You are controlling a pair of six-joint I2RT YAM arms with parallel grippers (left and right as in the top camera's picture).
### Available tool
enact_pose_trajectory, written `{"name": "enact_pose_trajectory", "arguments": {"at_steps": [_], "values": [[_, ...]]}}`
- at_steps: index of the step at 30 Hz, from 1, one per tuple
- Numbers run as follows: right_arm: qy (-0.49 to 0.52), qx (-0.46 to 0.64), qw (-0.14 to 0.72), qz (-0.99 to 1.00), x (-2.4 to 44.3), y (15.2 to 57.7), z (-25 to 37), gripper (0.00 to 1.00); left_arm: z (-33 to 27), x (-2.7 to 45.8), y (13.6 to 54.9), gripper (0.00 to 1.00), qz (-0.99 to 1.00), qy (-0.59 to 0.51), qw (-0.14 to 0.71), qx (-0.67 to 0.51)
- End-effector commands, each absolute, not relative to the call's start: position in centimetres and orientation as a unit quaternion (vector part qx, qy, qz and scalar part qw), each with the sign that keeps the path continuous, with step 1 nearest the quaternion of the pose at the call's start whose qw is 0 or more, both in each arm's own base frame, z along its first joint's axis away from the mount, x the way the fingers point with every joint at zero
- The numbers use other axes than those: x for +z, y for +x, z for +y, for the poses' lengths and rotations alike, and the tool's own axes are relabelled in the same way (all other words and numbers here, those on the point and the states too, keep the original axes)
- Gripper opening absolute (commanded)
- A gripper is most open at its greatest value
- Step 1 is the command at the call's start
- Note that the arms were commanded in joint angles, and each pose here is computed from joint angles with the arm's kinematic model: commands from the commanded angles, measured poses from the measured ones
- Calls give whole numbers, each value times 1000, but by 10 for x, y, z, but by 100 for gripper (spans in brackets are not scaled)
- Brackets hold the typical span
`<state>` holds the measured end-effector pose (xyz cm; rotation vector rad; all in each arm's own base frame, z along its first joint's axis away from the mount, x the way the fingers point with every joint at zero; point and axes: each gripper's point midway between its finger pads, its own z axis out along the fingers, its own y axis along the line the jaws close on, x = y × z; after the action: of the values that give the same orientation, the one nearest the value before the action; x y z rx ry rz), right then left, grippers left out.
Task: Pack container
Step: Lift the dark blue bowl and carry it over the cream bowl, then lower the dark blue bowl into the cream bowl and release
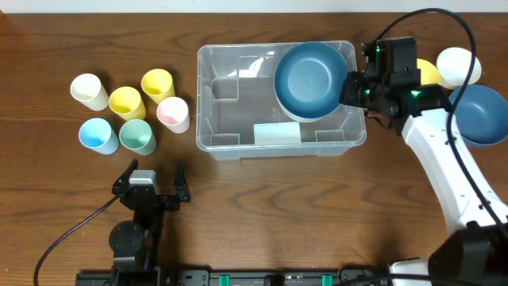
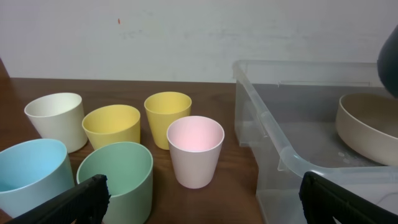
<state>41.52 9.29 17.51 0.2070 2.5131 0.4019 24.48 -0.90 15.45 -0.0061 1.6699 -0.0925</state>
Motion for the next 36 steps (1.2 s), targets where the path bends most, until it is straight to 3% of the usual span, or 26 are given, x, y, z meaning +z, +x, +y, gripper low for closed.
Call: {"name": "enact_pose_trajectory", "arguments": {"at_steps": [1, 13, 20, 29, 33, 36], "values": [[83, 141, 288, 943, 168, 424, 94, 1, -10, 139, 244, 98, 757, 5, 652, -39], [83, 139, 287, 944, 160, 430, 94, 1, -10, 139, 244, 98, 757, 5, 652, -39], [83, 138, 289, 944, 160, 431, 94, 19, -10, 139, 244, 98, 757, 5, 652, -39], [78, 145, 289, 943, 162, 431, 97, 18, -10, 139, 244, 98, 757, 5, 652, -39], [69, 154, 291, 942, 187, 429, 100, 14, -10, 139, 244, 98, 757, 5, 652, -39], [76, 154, 305, 937, 229, 425, 92, 17, -10, 139, 244, 98, 757, 5, 652, -39]]}}
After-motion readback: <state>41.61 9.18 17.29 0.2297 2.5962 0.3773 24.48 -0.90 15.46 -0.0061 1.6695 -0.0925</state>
